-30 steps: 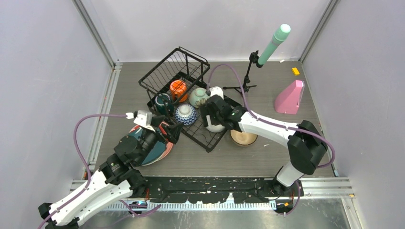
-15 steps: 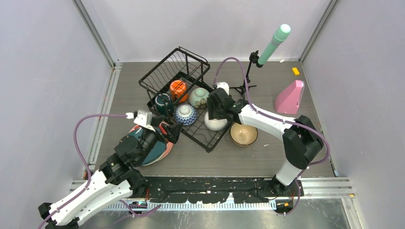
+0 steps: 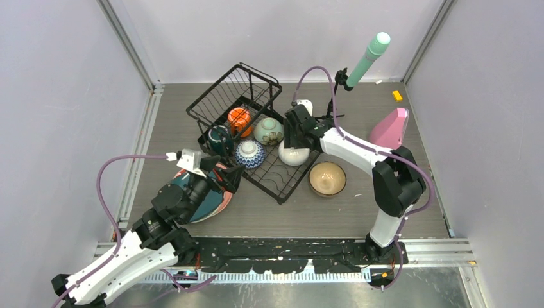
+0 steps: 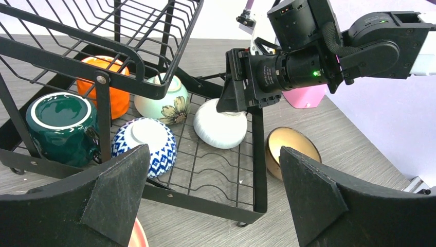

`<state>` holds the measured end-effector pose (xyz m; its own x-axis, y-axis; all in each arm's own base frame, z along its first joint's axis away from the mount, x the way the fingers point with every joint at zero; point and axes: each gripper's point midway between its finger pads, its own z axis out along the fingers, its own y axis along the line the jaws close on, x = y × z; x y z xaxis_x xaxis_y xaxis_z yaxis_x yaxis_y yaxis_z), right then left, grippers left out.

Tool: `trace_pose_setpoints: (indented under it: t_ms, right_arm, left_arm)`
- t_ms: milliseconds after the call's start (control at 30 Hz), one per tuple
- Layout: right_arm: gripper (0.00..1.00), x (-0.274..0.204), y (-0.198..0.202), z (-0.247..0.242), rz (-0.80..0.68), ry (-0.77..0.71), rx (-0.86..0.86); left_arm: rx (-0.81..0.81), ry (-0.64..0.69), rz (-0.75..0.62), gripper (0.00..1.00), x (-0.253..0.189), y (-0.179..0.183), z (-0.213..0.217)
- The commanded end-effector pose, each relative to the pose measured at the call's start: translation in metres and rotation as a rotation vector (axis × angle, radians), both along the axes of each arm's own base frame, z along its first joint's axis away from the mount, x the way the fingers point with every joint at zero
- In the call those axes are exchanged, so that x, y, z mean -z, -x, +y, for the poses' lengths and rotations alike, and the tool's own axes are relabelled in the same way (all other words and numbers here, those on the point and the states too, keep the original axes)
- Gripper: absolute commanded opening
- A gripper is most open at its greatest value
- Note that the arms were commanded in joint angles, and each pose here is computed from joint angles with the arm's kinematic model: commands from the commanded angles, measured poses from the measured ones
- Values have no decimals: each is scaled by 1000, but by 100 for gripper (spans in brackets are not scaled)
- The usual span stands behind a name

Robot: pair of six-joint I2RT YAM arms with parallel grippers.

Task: Load the mixed dishes into the dish rack
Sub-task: Move the bowl to the dish rack.

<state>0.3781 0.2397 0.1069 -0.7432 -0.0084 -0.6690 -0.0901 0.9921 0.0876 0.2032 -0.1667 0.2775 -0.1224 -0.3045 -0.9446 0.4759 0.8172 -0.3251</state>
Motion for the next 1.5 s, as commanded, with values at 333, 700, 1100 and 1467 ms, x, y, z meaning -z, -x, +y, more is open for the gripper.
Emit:
trace_pose_setpoints:
  t_ms: [333,700,1100,1467]
  right_arm:
    - [66,33,40,21,177,-115,-158]
    - [73,26,52,34,170,-175,-265]
    - [76,28,72,40,234,-159,-389]
    - [76,46,124,30,248,55,-543]
  left_arm:
    - [2,3,-13,100,-4,-3,-3]
    - [70,-38,10,100,-2,-4,-23]
    - [93,-37,11,100,-4,-4,-29]
    - [96,-48,12,100,-4,-5,-31]
